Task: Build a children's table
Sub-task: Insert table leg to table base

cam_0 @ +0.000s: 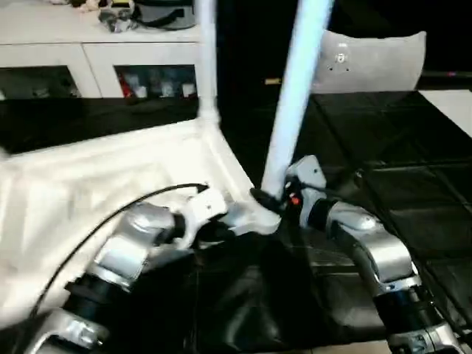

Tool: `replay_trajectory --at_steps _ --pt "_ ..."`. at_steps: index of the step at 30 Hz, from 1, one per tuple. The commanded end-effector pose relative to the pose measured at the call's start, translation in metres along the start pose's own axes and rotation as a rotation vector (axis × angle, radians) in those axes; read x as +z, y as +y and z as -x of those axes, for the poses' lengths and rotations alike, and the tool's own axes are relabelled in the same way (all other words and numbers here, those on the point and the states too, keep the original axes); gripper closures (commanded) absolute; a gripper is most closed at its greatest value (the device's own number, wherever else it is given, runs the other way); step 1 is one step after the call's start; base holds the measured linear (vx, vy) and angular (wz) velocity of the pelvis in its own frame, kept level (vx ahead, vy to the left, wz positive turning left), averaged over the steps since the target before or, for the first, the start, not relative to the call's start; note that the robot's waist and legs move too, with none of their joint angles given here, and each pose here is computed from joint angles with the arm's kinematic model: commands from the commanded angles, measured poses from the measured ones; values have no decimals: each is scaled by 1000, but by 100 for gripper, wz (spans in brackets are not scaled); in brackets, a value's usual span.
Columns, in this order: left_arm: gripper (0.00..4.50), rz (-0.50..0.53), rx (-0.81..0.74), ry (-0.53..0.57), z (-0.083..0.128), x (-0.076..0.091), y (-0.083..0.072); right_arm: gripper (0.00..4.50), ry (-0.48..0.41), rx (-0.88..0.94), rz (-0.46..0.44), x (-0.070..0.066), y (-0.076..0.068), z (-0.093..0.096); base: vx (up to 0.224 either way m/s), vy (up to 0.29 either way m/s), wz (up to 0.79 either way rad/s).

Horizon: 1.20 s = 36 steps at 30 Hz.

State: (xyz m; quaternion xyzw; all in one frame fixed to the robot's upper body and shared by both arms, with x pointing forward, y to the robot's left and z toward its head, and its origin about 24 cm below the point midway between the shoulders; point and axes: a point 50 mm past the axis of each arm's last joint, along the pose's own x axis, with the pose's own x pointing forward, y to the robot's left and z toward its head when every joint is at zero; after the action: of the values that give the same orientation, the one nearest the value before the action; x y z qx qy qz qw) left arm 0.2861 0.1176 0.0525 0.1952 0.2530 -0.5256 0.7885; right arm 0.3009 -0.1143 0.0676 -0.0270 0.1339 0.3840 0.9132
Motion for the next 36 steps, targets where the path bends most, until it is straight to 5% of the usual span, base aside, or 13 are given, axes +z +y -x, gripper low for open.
replay_trajectory --at_steps 1,10,11,18,26,36 --pt "450 -78 2 -71 -2 30 -6 262 193 -70 -84 -41 -7 4 0 0 0" --pt "450 -134 44 -40 -3 26 -4 262 183 -74 -118 -39 -14 -3 0 0 0" --pt "450 -147 51 -43 -2 24 -1 206 177 -75 -126 -38 -16 -5 0 0 0" --pt "450 -120 40 -126 -1 22 6 141 160 -57 -100 -39 -18 -4 0 0 0" --pt "450 -136 26 -111 3 5 19 87 105 71 -27 -47 -15 18 0 0 0" --pt "450 -249 -80 -6 7 -13 21 2 30 103 61 -34 -40 60 0 0 0"
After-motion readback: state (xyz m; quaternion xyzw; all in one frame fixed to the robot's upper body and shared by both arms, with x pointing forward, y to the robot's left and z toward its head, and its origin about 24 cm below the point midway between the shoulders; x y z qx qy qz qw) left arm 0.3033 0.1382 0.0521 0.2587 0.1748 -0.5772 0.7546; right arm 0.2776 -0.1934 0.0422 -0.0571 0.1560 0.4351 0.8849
